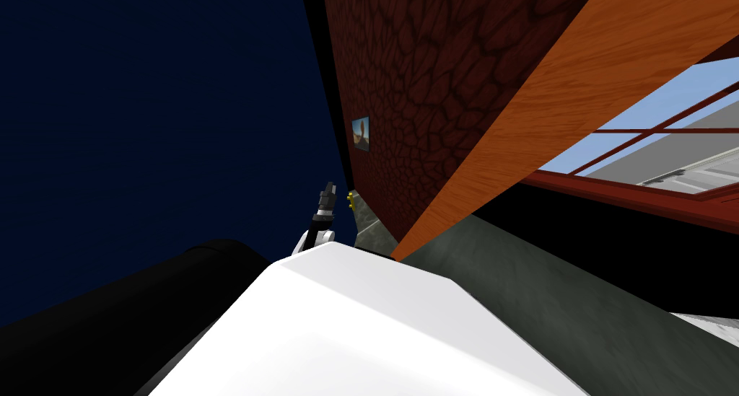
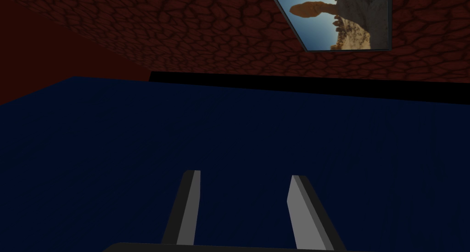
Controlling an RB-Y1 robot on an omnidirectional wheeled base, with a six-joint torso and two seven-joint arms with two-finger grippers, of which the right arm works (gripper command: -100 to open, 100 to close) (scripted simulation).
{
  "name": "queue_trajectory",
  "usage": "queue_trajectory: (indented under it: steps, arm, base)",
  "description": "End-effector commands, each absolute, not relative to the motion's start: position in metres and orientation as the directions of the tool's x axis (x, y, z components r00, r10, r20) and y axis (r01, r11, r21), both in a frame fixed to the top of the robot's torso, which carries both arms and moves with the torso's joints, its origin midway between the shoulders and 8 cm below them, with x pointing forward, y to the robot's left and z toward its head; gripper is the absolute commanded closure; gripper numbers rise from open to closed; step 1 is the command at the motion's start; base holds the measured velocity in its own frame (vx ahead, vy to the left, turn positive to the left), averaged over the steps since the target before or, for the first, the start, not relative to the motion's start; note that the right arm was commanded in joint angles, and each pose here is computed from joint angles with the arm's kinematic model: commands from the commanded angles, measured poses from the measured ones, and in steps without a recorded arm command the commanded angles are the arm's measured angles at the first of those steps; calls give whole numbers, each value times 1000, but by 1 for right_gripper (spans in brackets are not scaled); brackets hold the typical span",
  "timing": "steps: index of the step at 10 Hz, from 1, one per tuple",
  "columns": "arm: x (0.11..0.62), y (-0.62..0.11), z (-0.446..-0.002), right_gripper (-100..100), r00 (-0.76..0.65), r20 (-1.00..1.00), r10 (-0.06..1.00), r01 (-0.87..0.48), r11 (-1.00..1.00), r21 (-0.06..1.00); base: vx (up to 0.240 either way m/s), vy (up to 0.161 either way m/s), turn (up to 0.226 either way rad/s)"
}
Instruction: Push the door open
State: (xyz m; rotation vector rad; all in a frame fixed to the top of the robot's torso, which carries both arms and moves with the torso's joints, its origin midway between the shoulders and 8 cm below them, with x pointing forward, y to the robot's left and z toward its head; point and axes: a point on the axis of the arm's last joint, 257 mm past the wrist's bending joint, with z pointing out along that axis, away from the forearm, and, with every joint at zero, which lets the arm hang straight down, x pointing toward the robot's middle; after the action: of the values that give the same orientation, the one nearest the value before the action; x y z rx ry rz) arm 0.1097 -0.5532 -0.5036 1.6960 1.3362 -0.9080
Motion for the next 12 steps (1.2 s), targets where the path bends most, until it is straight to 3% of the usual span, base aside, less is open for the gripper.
queue_trajectory:
  steps: [1, 6, 12]
  arm:
    - [110, -553, -504, -100, 193, -885, 423, 979, -145, 144]
    - [96, -558, -506, -100, 192, -889, 416, 976, -173, 130]
    - [96, -558, -506, -100, 192, -889, 416, 976, -173, 130]
  base:
    - [0, 0, 0]
    - [35, 38, 120]
    - [-3, -3, -16]
